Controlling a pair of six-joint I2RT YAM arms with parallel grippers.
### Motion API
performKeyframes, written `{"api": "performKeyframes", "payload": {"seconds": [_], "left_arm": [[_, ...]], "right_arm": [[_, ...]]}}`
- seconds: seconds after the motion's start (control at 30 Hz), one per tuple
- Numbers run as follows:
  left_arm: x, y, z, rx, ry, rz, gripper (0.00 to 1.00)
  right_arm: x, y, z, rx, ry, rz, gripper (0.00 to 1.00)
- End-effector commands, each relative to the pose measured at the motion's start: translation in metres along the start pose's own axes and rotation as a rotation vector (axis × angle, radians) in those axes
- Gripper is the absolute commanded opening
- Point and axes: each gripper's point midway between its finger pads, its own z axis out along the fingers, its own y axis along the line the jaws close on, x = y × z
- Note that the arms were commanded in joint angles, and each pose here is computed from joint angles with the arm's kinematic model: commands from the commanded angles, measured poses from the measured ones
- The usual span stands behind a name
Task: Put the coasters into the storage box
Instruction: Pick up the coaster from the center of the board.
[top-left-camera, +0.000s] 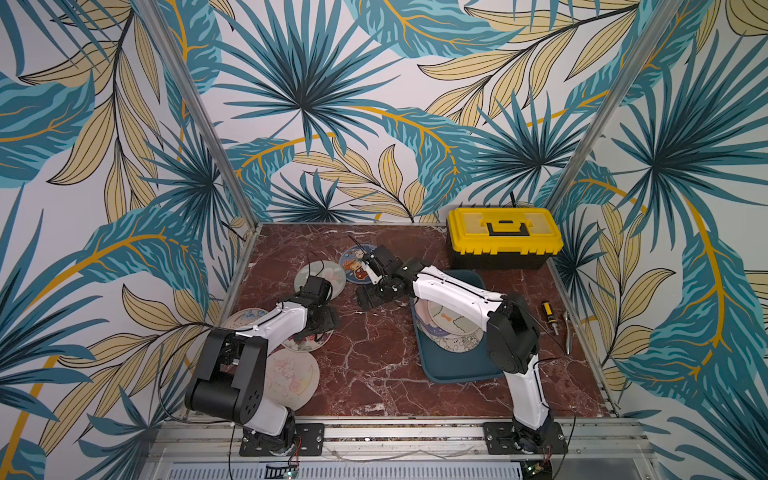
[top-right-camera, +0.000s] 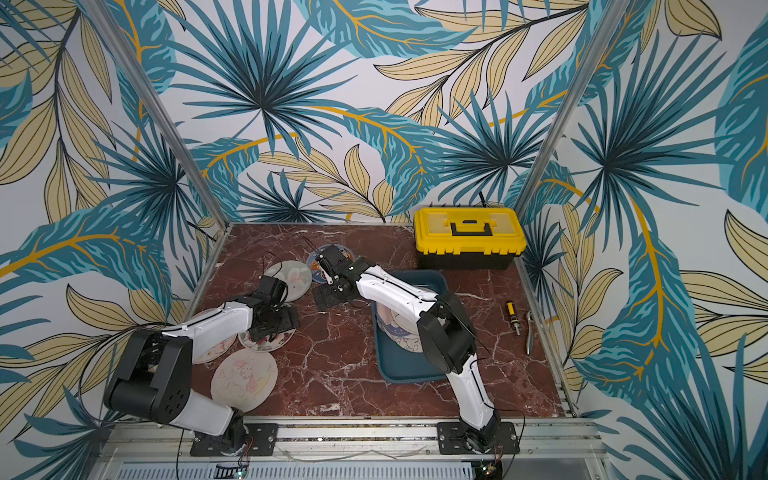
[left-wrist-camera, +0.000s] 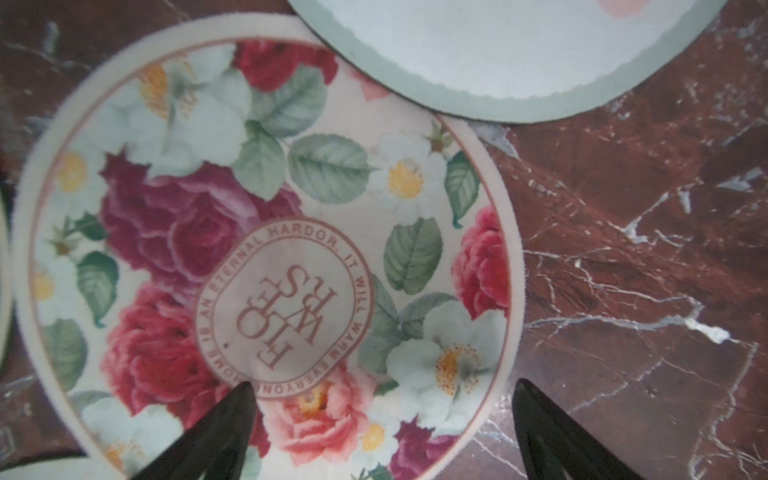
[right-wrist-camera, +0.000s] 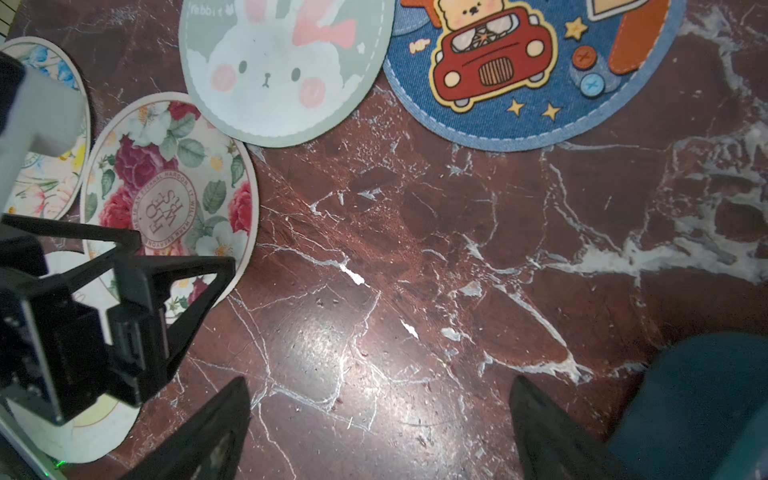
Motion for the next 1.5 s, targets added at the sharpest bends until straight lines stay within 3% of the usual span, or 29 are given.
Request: {"api": "performKeyframes", "payload": {"seconds": [0.0, 0.6, 1.07, 1.17, 1.47], "left_arm": [[-0.014, -0.007, -0.006, -0.002, -0.028, -0.006, 0.97], [-0.003, -0.006, 0.015, -0.046, 0.048, 0.008, 0.96], [0.001, -0.007, 0.02, -0.048, 0.073, 0.02, 0.8], [0.001, -0.008, 0.017, -0.04, 0.067, 0.026, 0.73], [-0.007, -0.012, 0.001, -0.008, 0.013, 0.041, 0.22]], "right_arm": [[0.001, -0.003, 0.001, 0.017, 0.004, 0.007, 0.97], [0.005, -0.012, 0.004, 0.038, 0.016, -0.001, 0.97], [0.006, -0.015, 0.005, 0.035, 0.016, -0.001, 0.97], [0.005, -0.014, 0.005, 0.029, 0.015, 0.003, 0.97], [0.006, -0.014, 0.007, 0.025, 0.02, 0.004, 0.97]]}}
